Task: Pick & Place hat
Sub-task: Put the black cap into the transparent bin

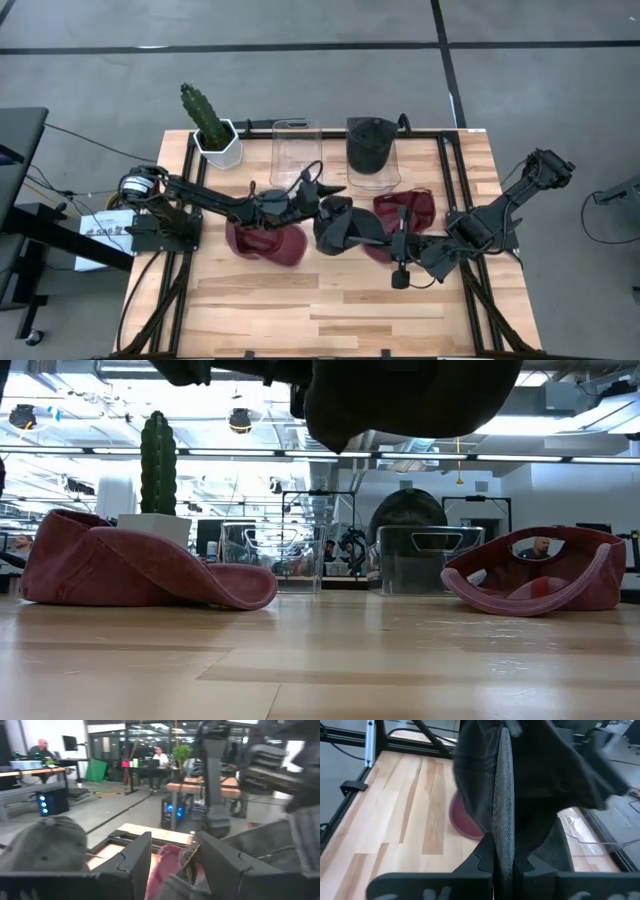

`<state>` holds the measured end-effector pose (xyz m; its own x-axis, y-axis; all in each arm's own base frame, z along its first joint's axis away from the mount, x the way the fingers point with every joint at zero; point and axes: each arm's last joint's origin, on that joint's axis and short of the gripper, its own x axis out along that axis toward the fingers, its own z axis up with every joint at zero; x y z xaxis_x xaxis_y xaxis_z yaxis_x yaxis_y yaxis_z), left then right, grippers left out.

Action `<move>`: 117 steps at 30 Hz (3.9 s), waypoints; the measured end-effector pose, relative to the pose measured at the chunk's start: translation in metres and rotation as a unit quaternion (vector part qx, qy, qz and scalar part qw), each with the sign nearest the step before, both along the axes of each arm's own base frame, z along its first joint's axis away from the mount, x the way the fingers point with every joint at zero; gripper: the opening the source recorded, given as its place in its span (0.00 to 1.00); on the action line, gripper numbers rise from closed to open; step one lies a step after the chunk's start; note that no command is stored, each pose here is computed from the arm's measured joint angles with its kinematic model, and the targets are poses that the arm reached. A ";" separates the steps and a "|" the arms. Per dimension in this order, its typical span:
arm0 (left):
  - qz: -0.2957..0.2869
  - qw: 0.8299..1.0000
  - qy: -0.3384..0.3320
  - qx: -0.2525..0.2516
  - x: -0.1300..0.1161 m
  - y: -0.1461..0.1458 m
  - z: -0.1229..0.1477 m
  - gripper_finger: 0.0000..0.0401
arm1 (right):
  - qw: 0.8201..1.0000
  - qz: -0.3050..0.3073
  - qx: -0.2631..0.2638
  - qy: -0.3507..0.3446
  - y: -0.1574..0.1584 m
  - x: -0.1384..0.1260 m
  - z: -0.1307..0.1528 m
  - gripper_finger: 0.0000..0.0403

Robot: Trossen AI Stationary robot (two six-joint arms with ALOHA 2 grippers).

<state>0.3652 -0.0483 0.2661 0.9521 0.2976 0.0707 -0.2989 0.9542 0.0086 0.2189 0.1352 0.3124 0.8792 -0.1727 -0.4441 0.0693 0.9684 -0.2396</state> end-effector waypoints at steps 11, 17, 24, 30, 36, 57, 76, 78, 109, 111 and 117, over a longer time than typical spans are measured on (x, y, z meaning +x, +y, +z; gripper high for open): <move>0.076 0.994 0.076 0.019 -0.003 0.000 -0.013 0.39 | 1.000 0.000 -0.006 -0.014 0.002 0.001 0.003 0.00; 0.063 0.996 0.065 0.021 0.001 0.011 -0.008 0.39 | 1.000 0.004 -0.003 -0.014 0.002 0.001 0.003 0.00; -0.035 0.996 0.066 0.046 0.004 0.007 -0.005 0.39 | 1.000 -0.009 -0.002 -0.016 -0.002 0.003 0.003 0.00; -0.054 0.991 0.089 0.086 0.002 -0.009 -0.008 0.39 | 1.000 -0.011 -0.004 -0.012 -0.003 0.003 0.002 0.00; 0.007 0.985 0.124 0.118 -0.002 -0.017 -0.012 0.39 | 1.000 -0.011 -0.005 -0.012 -0.003 0.003 0.002 0.00; 0.051 0.983 0.108 0.141 -0.053 -0.025 0.051 0.43 | 1.000 -0.012 -0.004 -0.014 -0.003 0.003 0.002 0.00; 0.223 0.959 0.111 0.136 -0.095 -0.018 0.085 0.43 | 0.999 -0.044 0.002 0.021 -0.009 -0.001 -0.006 0.00; 0.217 0.961 0.108 0.135 -0.104 -0.020 0.085 0.43 | 0.998 -0.052 0.012 0.022 -0.010 -0.001 -0.006 0.00; -0.101 0.991 -0.088 -0.001 -0.145 -0.004 0.043 0.43 | 0.913 0.235 0.078 -0.324 -0.026 0.037 0.073 0.00; -0.113 0.989 -0.097 -0.008 -0.139 0.001 0.041 0.43 | 0.909 0.242 0.079 -0.329 -0.028 0.038 0.074 0.00; -0.137 0.985 -0.099 -0.046 -0.116 0.018 0.026 0.43 | 0.903 0.256 0.080 -0.336 -0.029 0.038 0.075 0.00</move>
